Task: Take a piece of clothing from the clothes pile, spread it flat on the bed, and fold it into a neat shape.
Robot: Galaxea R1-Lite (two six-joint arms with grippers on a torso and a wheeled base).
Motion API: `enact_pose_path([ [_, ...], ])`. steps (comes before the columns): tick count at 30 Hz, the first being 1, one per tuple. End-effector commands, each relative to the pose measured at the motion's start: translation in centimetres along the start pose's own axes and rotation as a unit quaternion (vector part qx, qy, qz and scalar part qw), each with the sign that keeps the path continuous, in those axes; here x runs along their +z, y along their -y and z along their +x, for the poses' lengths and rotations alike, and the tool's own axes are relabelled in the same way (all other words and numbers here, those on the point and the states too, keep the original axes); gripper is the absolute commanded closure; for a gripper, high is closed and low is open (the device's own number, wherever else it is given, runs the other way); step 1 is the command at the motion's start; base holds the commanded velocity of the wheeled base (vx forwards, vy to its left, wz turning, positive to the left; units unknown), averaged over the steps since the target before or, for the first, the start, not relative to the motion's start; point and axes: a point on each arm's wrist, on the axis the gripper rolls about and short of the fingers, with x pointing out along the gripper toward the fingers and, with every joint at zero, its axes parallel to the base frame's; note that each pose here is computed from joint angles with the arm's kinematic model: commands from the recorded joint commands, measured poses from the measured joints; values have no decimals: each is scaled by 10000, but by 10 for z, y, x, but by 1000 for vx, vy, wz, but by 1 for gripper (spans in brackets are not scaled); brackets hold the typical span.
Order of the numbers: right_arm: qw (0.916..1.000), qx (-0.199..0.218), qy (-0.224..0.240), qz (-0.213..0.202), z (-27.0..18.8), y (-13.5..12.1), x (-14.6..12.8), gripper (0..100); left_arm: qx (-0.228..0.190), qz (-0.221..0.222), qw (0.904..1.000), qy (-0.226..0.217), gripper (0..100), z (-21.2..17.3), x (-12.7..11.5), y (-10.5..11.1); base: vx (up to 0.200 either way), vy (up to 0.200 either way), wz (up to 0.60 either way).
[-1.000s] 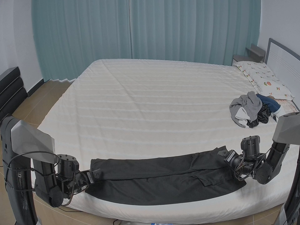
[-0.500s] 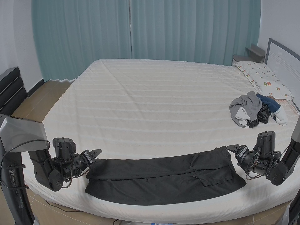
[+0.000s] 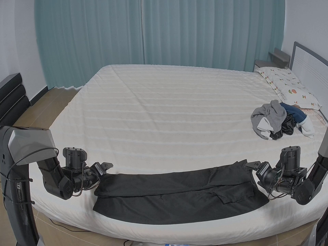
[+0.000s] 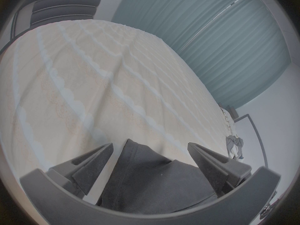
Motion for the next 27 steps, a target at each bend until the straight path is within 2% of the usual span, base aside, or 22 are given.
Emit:
enact_pose_path([
  [1,10000,6,9,-4,0,0,0,0,91,180,9997,-120,0,7,-6,-6,0,0,0],
  [3,10000,18,18,-3,-1,-1,0,0,90,249,9996,-121,0,8,-6,-6,0,0,0],
  [4,10000,21,27,1,-1,-1,1,0,91,234,9996,-110,100,9,-6,-6,0,0,0],
  [10,10000,40,40,1,-2,-1,1,0,203,152,9997,-1,100,11,-3,-10,0,0,0],
  [15,10000,43,50,6,-2,-1,2,0,283,-305,9989,210,100,11,2,-10,0,0,0],
  [27,10000,53,49,1,-3,-2,2,0,209,-352,9983,422,100,15,6,-12,0,0,0],
])
